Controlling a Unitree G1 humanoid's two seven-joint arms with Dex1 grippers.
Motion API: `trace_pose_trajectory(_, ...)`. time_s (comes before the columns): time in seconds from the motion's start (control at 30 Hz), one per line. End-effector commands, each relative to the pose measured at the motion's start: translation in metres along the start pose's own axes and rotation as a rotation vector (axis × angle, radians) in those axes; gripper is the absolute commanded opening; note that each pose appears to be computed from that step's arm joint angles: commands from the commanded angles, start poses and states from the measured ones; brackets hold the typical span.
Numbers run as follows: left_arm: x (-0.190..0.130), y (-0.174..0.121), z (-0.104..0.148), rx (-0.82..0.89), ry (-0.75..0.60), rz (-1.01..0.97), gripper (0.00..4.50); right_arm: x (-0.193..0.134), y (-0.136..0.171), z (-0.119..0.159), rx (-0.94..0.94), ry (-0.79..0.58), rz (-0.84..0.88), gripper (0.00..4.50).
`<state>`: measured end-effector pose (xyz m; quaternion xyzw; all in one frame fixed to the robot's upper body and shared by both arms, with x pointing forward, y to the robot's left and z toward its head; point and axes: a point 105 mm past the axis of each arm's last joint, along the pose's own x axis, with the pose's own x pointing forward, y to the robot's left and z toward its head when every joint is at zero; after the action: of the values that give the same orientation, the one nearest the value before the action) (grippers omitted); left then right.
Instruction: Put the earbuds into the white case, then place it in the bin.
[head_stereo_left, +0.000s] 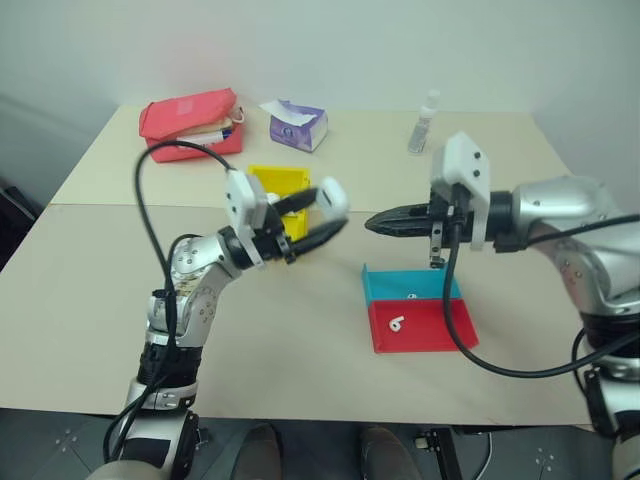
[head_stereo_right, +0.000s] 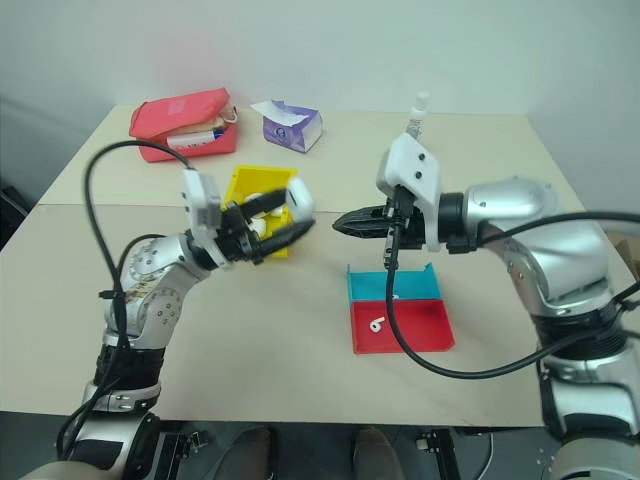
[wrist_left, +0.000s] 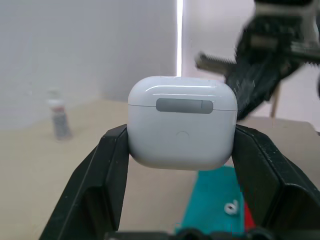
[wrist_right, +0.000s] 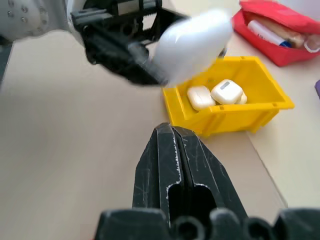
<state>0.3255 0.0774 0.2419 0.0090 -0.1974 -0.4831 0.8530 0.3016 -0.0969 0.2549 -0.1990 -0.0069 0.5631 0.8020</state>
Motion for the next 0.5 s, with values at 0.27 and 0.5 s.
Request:
trace_pose_trajectory(0.27, -0.012, 0.087, -0.029, 0.105, 0.229, 0.769, 2.79, 0.015, 0.001, -0.021, -0.053, 0.101, -0.246, 0.05)
trace_pose_trajectory(0.5, -0.006, 0.101, -0.068, 0.121, 0.442, 0.792, 3.14, 0.021, 0.002, -0.020, -0.021, 0.075, -0.263, 0.01)
